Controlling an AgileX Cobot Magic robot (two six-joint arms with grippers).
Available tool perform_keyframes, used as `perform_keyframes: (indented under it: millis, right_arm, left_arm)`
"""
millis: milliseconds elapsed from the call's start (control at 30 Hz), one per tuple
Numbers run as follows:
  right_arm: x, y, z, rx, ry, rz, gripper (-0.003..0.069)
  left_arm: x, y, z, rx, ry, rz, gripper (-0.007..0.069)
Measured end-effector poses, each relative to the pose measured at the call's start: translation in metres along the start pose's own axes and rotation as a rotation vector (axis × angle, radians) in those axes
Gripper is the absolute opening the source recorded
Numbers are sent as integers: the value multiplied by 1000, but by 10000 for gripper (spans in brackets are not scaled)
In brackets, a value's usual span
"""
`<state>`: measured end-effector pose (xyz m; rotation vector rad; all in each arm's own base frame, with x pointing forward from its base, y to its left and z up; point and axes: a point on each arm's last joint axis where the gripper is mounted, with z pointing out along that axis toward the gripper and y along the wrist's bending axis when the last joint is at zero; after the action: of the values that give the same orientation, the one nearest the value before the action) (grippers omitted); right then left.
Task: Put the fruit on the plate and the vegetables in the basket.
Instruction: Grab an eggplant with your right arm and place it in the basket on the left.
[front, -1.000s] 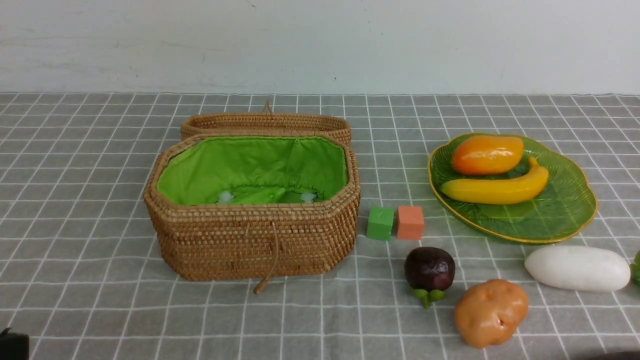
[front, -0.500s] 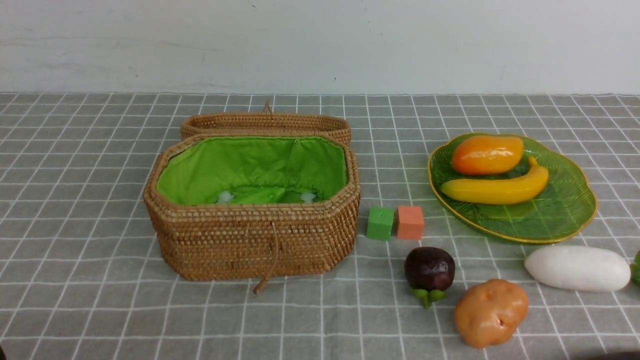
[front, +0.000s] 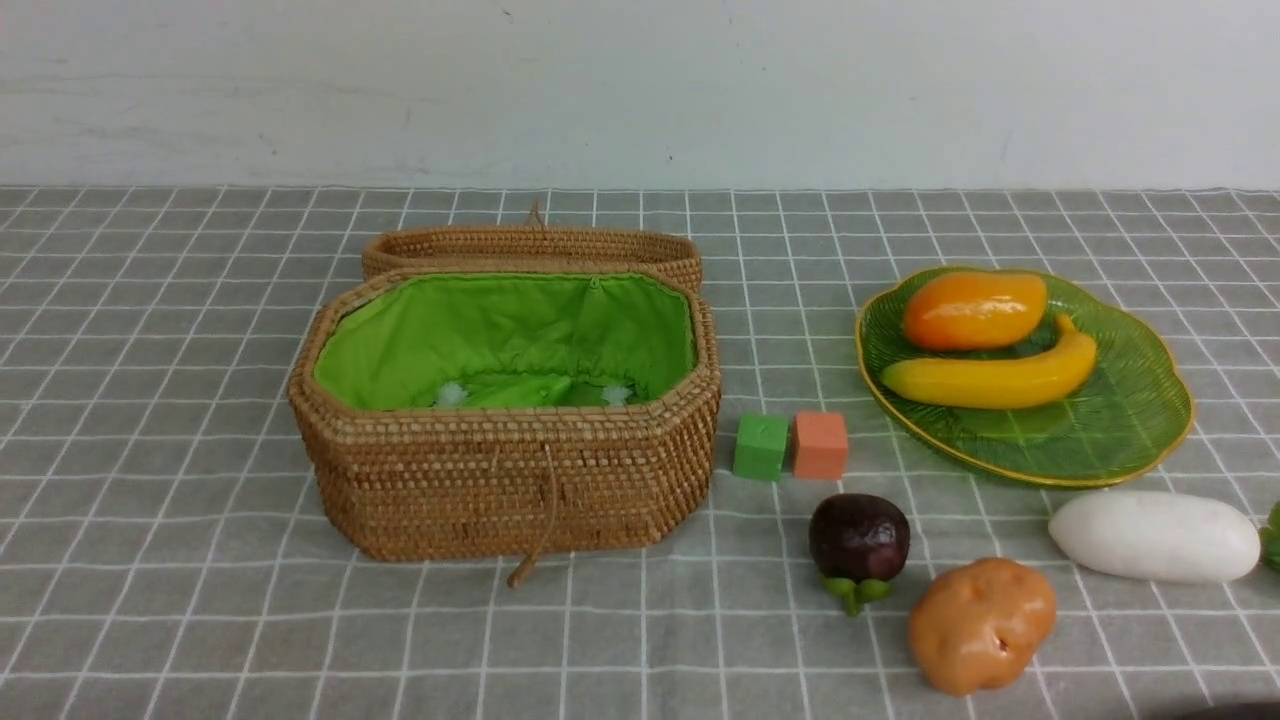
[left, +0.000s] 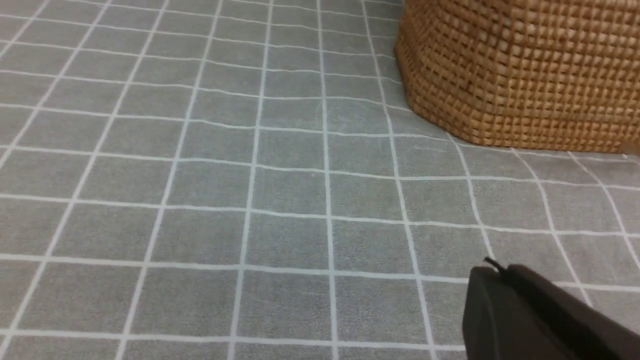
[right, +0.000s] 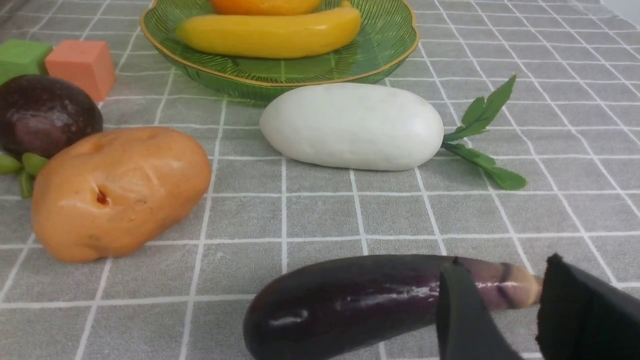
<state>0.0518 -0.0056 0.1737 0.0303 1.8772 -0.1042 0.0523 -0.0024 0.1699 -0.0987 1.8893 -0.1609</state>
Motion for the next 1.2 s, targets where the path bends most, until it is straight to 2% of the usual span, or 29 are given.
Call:
perform_keyframes:
  millis: [867,967,1200]
  right_arm:
    - [-1,0,0,2,-26,-7,241]
    - [-9,0,1,-1,-128,15,241]
    - [-43,0,-11,-25,-517,91,241]
  left_arm:
    - [1,0,0,-4,2,0,-2]
    - [1,0,0,-4,2,0,-2]
    - [1,0,0,-4,2,0,5]
